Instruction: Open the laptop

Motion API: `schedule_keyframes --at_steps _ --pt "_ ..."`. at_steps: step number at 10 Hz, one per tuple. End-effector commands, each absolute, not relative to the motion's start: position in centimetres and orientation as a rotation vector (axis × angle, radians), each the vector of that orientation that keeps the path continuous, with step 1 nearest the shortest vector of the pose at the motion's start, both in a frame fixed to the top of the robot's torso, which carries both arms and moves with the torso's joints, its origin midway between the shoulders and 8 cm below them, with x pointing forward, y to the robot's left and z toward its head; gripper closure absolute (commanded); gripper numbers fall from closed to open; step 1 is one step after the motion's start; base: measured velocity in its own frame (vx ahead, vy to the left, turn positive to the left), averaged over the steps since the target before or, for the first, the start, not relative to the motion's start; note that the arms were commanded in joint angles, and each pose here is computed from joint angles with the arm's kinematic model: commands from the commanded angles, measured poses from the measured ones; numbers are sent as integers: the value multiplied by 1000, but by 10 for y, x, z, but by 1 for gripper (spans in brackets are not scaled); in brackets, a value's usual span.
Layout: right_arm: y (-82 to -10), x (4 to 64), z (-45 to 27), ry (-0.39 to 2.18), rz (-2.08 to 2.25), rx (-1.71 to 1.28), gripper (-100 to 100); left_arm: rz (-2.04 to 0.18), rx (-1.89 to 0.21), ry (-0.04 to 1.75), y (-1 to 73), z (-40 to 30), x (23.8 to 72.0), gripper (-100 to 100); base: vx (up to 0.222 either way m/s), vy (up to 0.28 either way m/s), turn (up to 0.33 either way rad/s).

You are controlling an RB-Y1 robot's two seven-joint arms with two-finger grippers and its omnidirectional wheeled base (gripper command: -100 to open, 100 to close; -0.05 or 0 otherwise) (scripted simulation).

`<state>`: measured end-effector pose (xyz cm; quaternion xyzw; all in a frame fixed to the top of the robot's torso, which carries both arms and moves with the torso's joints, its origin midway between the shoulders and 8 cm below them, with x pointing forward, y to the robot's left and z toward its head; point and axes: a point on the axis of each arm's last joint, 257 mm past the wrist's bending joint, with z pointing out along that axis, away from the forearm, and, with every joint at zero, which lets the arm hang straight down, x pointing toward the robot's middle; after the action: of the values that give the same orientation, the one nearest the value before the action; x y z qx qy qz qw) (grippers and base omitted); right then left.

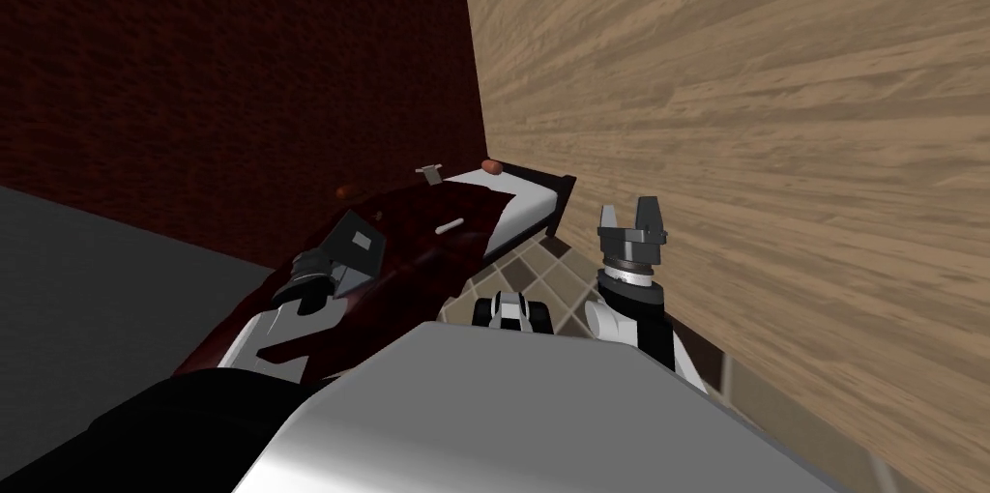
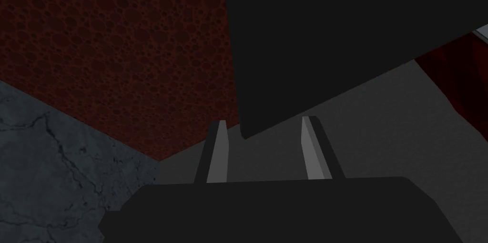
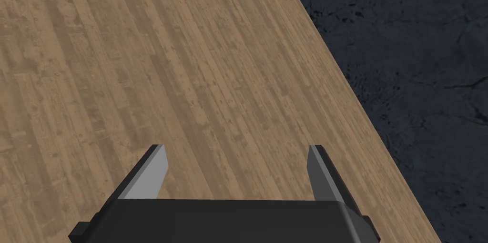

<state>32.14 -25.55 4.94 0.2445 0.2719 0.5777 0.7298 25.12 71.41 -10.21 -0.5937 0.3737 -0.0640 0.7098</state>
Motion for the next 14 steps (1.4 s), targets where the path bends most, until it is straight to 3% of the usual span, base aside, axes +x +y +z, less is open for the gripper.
schedule_keyframes --at_steps 1,7,14 --pt "-256 321 49 599 1272 539 0 -210 -1405 769 716 -112 250 100 -72 72 -11" --pt "-256 321 49 599 1272 539 0 -336 -1493 678 710 -110 259 100 -79 77 1" --pt "-256 321 49 599 1272 539 0 -610 -1725 475 691 -172 281 100 -77 102 12"
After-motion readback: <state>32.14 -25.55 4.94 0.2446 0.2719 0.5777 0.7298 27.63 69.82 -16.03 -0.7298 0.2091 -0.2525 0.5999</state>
